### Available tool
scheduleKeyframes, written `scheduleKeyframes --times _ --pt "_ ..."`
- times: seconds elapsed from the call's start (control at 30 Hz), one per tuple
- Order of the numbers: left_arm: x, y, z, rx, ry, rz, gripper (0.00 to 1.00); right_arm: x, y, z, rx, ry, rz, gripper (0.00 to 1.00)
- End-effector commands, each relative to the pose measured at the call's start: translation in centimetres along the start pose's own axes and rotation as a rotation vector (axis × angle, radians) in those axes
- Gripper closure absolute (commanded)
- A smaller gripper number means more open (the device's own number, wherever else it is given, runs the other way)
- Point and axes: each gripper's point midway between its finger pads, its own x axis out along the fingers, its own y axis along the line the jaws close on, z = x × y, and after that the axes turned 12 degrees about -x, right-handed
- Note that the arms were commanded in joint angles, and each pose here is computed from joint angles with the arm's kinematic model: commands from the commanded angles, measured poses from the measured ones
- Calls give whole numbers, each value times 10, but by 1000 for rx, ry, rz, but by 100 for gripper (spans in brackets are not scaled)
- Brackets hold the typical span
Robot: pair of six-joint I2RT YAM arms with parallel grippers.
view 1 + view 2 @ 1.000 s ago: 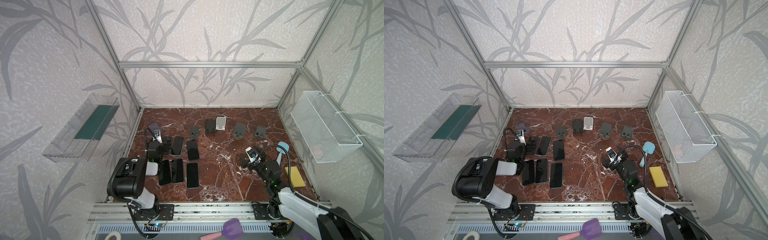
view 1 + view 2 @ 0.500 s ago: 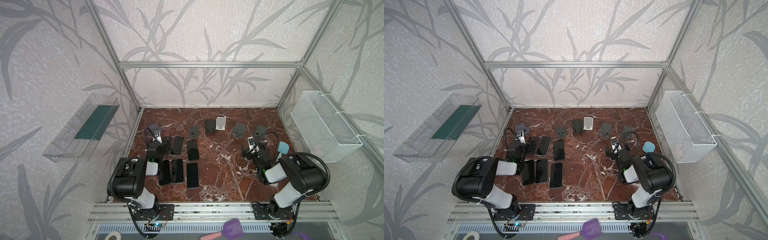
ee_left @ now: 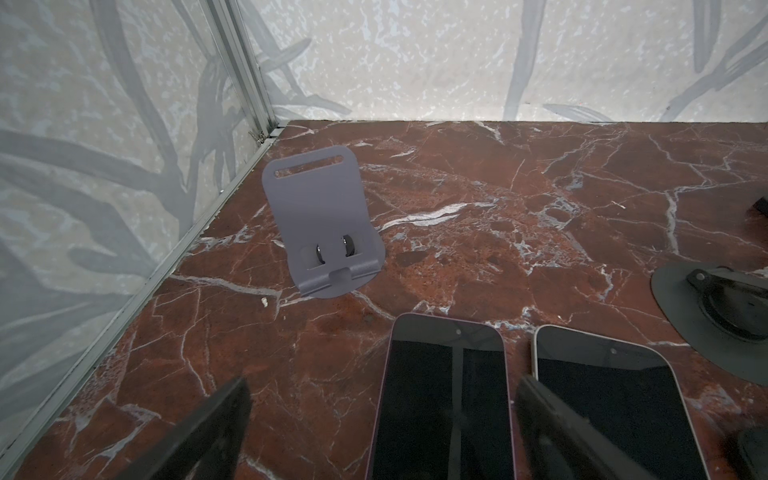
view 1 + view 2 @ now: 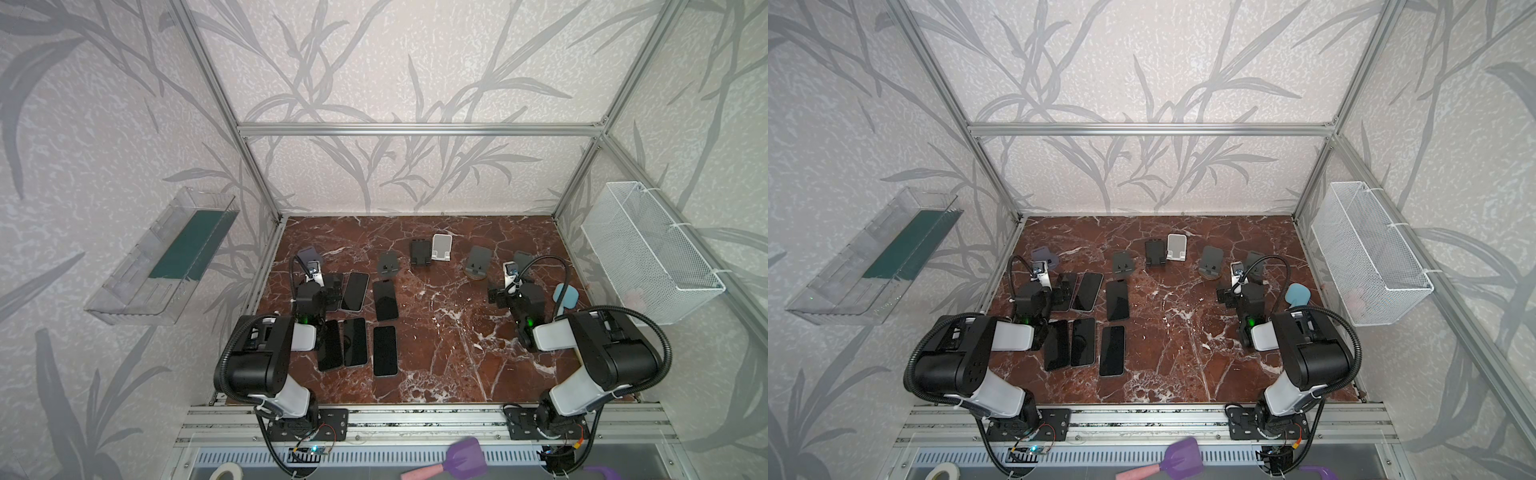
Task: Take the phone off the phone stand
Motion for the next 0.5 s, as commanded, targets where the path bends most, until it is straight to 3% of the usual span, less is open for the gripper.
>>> scheduleKeyframes --times 0.0,0.47 --pt "3 2 8 -15 -22 12 1 1 1 9 39 -16 39 1" --pt "3 2 9 -16 -25 12 1 0 0 8 35 -17 33 1"
